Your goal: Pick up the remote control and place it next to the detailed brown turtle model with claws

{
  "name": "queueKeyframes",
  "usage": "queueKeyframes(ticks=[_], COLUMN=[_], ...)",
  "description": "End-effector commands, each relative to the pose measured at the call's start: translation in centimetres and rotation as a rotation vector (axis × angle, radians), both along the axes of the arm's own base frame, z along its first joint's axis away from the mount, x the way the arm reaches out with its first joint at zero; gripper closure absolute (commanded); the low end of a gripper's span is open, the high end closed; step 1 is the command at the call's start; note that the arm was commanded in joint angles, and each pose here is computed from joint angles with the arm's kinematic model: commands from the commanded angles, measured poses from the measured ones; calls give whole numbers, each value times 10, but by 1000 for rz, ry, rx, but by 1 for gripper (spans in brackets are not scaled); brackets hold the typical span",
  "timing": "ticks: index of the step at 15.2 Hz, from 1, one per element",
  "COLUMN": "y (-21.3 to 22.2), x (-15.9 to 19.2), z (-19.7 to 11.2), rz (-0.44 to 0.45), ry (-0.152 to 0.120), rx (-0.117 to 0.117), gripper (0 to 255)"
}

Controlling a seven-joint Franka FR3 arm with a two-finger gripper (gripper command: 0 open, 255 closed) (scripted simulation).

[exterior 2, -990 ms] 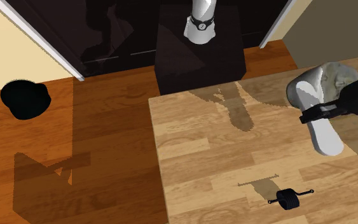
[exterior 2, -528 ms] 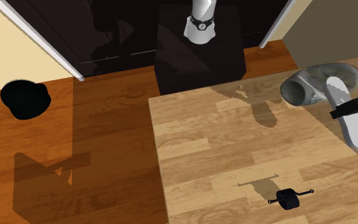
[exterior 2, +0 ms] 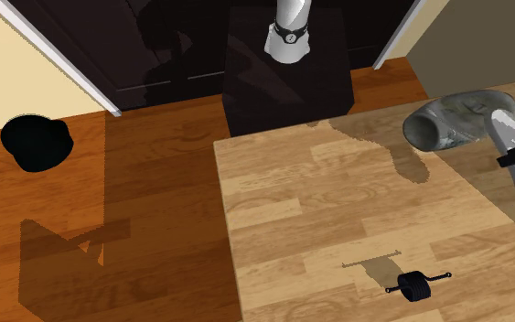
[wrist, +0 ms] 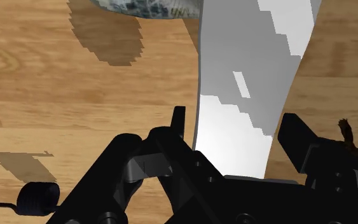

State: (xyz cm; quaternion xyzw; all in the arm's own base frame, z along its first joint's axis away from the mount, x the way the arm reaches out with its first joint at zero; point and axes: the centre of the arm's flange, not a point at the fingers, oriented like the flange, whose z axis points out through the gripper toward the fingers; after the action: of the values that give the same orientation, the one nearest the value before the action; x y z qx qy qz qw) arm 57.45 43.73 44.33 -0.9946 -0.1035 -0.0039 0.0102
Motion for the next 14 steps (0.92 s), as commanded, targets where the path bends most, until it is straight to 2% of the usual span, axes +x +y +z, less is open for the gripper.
queueKeyframes(ticks=[1, 14], y=[0, 0], x=[0, 0], z=[-11, -80], rz=[0, 0], ry=[-1, -1], rx=[0, 0], gripper=[255, 255])
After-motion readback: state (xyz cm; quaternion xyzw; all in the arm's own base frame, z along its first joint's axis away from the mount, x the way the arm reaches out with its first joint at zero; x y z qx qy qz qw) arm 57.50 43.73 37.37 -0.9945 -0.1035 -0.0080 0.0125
